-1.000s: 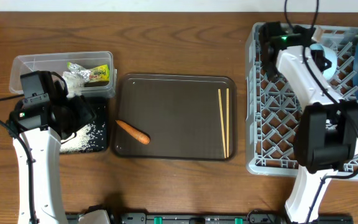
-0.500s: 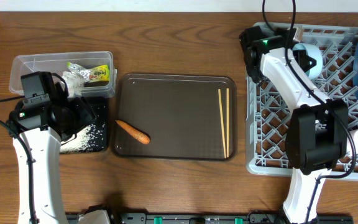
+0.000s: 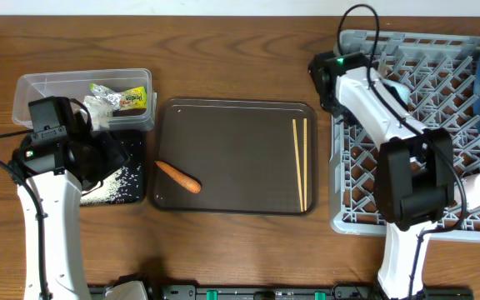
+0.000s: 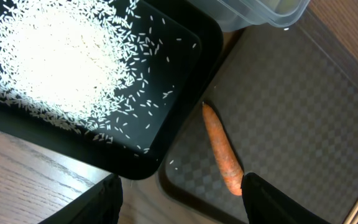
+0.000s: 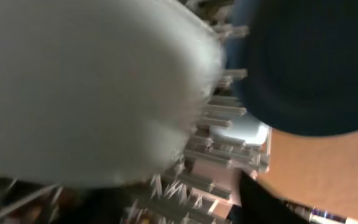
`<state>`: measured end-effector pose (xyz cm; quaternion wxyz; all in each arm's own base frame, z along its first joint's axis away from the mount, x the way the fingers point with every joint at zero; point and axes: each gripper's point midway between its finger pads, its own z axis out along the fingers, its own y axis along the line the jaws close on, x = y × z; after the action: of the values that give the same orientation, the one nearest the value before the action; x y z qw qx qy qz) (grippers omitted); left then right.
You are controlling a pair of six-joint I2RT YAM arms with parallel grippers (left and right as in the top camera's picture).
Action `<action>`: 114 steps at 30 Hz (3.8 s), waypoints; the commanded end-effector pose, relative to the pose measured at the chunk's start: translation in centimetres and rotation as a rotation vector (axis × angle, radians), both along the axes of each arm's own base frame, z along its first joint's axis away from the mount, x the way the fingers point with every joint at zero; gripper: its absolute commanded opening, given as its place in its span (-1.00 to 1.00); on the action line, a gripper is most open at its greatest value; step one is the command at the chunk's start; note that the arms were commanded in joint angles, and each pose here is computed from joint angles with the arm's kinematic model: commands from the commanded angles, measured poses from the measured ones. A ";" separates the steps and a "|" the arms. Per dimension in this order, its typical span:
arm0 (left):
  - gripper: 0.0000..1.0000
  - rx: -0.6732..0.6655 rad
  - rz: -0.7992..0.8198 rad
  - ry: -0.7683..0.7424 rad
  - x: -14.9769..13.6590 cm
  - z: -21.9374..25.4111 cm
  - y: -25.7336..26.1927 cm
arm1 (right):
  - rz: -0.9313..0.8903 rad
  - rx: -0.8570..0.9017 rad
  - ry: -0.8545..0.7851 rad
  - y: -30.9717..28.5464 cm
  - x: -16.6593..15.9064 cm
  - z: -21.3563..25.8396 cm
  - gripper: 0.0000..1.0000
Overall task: Sort waste into correct bins and load items into the dishwasher rack
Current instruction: 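Carry the white bowl into the dish rack with the right gripper, then reach the right gripper to the chopsticks on the brown tray and grasp one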
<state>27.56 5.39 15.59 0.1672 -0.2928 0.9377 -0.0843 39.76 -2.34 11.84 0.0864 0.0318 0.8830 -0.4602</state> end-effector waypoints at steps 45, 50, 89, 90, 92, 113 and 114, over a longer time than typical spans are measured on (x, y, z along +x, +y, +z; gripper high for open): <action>0.37 0.002 0.006 0.001 0.0 0.1 0.2 | 0.114 0.900 0.184 21.7 -3.9 -7.4 0.53; 0.37 0.002 0.006 0.000 0.0 0.1 0.2 | 0.079 0.883 0.245 21.4 -4.9 -9.1 0.54; 0.38 0.002 0.006 0.001 0.0 0.1 0.2 | 0.015 0.890 0.309 22.0 -9.5 -15.0 0.42; 0.38 0.002 0.006 0.001 0.0 0.1 0.2 | 0.014 0.898 0.311 22.1 -9.7 -15.3 0.39; 0.37 0.002 0.006 0.001 0.0 0.1 0.2 | 0.011 0.899 0.315 22.0 -9.9 -15.6 0.34; 0.38 0.002 0.006 0.001 0.0 0.1 0.2 | -0.001 0.898 0.273 21.2 -8.6 -15.1 -0.97; 0.38 0.002 0.006 0.001 0.0 0.1 0.2 | 0.005 0.904 0.266 21.2 -8.3 -14.7 -0.98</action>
<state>27.49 5.37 15.56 0.1657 -0.2930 0.9379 -0.0843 32.28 20.54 -0.25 -0.0152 -0.0032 0.9998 -0.0081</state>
